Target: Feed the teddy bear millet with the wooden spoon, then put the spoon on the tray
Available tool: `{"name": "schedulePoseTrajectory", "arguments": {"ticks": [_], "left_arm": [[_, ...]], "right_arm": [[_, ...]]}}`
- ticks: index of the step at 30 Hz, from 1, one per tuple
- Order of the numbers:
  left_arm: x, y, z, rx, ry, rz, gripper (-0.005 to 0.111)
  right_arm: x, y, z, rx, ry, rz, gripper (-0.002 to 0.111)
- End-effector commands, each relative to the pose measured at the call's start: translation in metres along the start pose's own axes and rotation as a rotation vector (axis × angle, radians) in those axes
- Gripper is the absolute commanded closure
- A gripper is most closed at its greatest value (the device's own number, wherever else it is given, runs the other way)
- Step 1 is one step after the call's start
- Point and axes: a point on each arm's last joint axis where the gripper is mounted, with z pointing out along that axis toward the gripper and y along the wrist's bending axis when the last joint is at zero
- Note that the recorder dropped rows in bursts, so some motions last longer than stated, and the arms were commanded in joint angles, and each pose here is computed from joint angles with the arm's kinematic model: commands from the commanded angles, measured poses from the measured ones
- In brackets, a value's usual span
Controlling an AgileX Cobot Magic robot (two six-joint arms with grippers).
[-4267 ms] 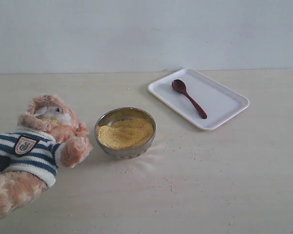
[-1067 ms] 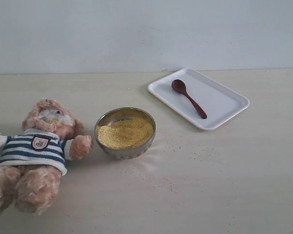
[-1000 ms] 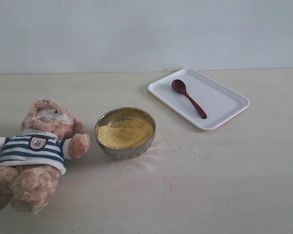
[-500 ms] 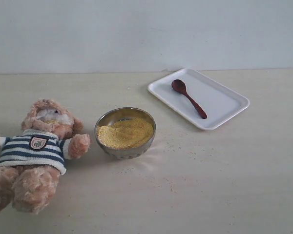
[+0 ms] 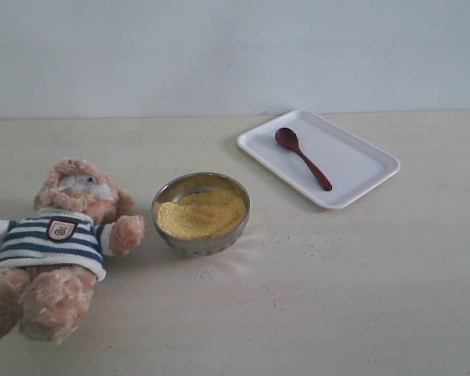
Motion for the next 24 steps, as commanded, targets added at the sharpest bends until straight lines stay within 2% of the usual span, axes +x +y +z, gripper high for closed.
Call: {"name": "schedulePoseTrajectory", "arguments": {"ticks": [1, 4, 14, 17, 21, 24], "left_arm": [[0.001, -0.017, -0.006, 0.016, -0.034, 0.065, 0.102], [0.002, -0.02, -0.007, 0.015, -0.04, 0.103, 0.102], [0.002, -0.022, -0.008, 0.015, -0.043, 0.11, 0.102], [0.004, -0.034, -0.01, 0.022, -0.051, 0.162, 0.102], [0.008, -0.051, -0.003, -0.056, -0.083, 0.269, 0.102], [0.014, -0.069, 0.002, -0.071, -0.102, 0.358, 0.102]], "right_arm": [[-0.001, 0.0, -0.001, 0.002, -0.011, -0.001, 0.108], [-0.001, 0.0, -0.001, 0.002, -0.011, -0.001, 0.108], [-0.001, 0.0, -0.001, 0.002, -0.011, -0.001, 0.108], [-0.001, 0.0, -0.001, 0.002, -0.011, -0.001, 0.108], [-0.001, 0.0, -0.001, 0.002, -0.011, -0.001, 0.108], [-0.001, 0.0, -0.001, 0.002, -0.011, -0.001, 0.108]]}}
